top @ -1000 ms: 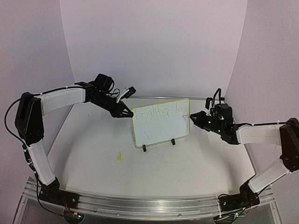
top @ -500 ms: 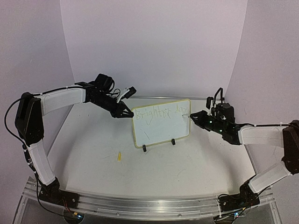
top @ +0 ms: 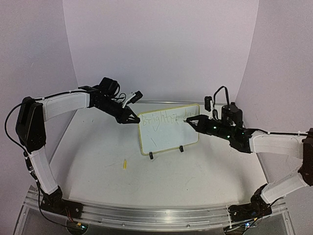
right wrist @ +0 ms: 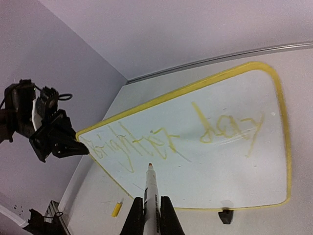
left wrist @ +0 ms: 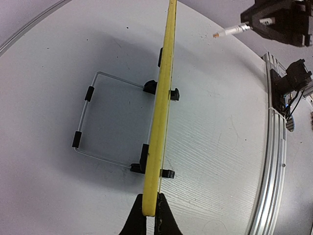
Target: Write a sentence on the whiteboard
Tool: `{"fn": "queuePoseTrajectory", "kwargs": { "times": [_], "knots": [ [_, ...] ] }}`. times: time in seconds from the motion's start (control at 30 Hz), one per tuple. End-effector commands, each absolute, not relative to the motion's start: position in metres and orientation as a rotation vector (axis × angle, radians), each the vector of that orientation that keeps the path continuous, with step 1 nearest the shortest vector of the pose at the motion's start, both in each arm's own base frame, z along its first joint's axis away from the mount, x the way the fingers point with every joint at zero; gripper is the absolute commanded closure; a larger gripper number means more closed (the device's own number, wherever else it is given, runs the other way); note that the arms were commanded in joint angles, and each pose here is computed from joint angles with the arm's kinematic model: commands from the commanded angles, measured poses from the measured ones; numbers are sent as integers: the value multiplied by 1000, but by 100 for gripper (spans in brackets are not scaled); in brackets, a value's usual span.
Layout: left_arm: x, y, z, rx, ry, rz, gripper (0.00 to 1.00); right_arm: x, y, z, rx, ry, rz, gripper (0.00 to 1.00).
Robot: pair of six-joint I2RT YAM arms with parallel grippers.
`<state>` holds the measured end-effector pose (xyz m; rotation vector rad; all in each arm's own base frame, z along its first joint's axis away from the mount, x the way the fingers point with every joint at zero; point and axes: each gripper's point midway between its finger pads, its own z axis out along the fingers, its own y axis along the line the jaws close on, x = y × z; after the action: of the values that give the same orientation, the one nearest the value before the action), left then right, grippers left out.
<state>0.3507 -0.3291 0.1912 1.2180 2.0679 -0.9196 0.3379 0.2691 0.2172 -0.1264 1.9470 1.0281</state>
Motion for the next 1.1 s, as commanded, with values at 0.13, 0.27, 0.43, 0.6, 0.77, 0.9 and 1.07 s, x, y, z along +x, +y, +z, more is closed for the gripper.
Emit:
{"fn": "queuePoseTrajectory", "kwargs": {
  "times": [0.13, 0.27, 0.43, 0.6, 0.77, 0.9, 1.07],
  "knots": [
    [354, -330, 201, 1234, 2019, -877, 100, 322, 355, 215, -309, 1861, 1114, 100],
    [354, -329, 200, 1234, 2023, -872, 100, 321, 372, 202, -301, 1854, 1108, 100],
    [355, -328, 198, 1235, 2029, -862, 100, 333, 346, 195, -136, 1843, 1021, 100],
    [354, -329, 197, 1235, 2030, -869, 100, 348, 297, 207, -33, 1817, 1007, 100],
    [355, -329, 196, 1234, 2032, -868, 100, 353, 248, 225, 10, 1768, 1030, 100],
    [354, -329, 195, 1235, 2033, -873, 100, 356, 215, 233, 63, 1740, 1023, 100],
    [355, -330, 195, 1236, 2032, -880, 100, 364, 193, 230, 107, 1739, 998, 100]
  ]
}}
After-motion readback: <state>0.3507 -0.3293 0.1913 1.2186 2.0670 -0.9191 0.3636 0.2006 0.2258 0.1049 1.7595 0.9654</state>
